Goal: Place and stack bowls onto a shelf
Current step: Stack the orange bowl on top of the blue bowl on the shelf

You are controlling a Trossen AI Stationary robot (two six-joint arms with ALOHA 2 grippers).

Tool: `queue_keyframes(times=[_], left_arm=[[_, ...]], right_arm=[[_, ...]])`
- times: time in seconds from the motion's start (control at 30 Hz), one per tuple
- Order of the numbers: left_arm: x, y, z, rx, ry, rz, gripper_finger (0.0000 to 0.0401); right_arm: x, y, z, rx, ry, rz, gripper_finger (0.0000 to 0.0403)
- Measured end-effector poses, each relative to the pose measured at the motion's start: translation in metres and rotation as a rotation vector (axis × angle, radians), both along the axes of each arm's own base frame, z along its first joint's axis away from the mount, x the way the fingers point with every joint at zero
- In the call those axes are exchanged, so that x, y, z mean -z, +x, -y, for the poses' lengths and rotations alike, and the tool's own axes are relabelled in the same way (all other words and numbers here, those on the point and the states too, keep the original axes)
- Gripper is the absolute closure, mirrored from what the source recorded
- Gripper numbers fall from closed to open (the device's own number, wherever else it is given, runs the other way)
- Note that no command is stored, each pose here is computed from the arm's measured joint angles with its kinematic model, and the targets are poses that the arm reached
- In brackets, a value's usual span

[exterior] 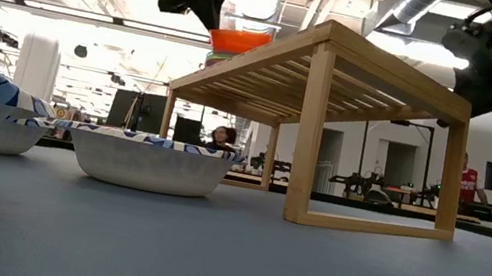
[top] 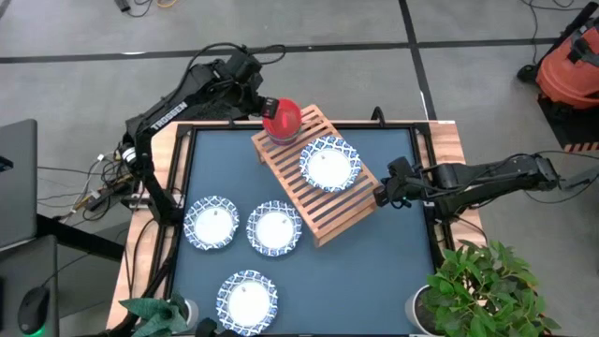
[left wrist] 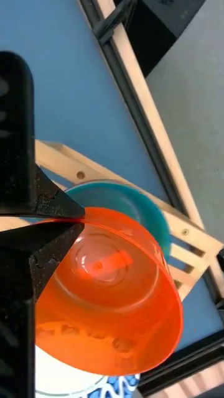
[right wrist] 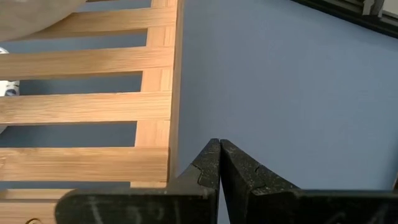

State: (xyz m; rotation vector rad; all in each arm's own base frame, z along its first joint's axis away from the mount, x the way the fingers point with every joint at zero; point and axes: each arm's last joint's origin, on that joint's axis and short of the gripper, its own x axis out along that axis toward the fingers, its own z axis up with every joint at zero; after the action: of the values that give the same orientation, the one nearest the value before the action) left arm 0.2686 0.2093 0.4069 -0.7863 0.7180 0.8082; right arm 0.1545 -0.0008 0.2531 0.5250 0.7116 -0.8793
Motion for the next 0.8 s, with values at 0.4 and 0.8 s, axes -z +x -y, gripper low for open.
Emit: queue_keyframes(times=[0.4, 0.8], left_arm=[[0.0, -0.009, -0.011, -0.017, -0.032, 0.023, 0.0401], [-0.001, -0.006, -0.01, 0.016, -0.001, 0.029, 0.0336]], right_arm=[[0.014, 0.014, -0.001, 0.0, -0.009, -0.105, 0.0367], [0.017, 0.016, -0.003, -0.023, 0.038, -0.124, 0.0367]])
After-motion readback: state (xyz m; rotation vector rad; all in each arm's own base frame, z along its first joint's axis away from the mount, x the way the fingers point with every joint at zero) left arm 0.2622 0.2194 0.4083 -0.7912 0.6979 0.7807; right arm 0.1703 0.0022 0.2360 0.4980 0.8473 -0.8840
